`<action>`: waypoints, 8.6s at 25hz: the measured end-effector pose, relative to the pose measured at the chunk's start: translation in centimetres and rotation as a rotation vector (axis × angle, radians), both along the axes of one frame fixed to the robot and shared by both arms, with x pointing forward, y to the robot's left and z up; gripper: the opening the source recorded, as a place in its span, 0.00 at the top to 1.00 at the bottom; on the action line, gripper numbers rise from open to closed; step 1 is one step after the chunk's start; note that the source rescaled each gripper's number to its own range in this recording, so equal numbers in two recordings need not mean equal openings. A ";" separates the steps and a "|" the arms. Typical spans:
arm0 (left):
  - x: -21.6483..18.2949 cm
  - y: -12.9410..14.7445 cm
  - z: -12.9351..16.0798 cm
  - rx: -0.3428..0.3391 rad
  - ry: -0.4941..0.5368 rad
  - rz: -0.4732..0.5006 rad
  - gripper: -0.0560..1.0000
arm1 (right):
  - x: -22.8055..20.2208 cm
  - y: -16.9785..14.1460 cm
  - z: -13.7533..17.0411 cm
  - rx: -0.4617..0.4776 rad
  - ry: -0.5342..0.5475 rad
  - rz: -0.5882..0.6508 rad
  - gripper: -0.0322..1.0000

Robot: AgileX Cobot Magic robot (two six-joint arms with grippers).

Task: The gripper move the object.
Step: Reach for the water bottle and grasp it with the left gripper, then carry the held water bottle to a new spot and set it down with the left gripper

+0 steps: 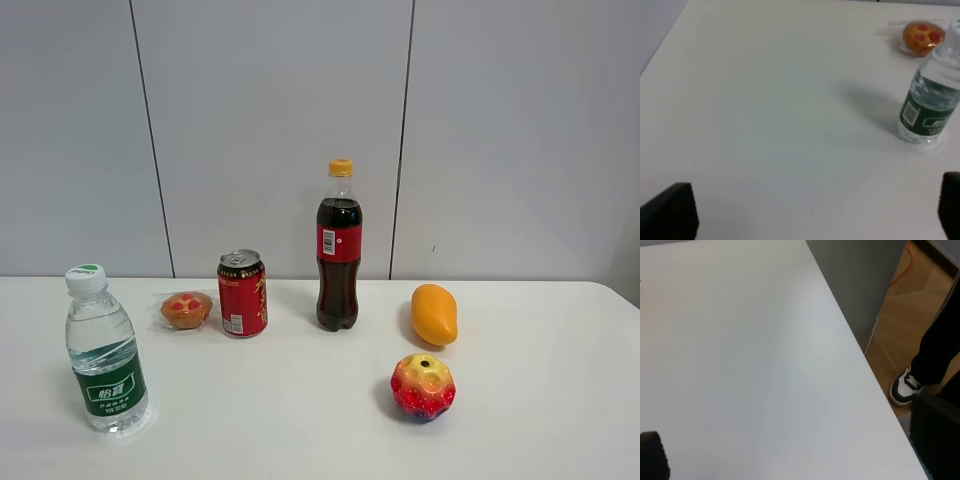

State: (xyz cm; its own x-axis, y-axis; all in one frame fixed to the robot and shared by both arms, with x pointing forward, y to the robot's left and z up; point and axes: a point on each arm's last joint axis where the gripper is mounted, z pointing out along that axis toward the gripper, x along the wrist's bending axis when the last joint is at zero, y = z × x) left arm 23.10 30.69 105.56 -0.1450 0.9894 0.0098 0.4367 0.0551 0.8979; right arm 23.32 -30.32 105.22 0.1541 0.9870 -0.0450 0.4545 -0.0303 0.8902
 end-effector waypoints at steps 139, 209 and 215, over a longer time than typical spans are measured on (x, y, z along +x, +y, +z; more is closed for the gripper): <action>24.1 -7.9 -17.7 0.054 -0.052 -0.529 0.08 | 0.0 0.0 0.0 0.000 0.000 0.000 0.00; 25.5 -24.3 1.9 -0.113 -0.270 -1.001 0.90 | 0.0 0.0 0.0 0.000 0.000 0.000 0.00; 27.5 -26.8 1.1 -0.141 -0.285 -1.018 0.90 | 0.0 0.0 0.0 0.000 0.000 0.000 0.00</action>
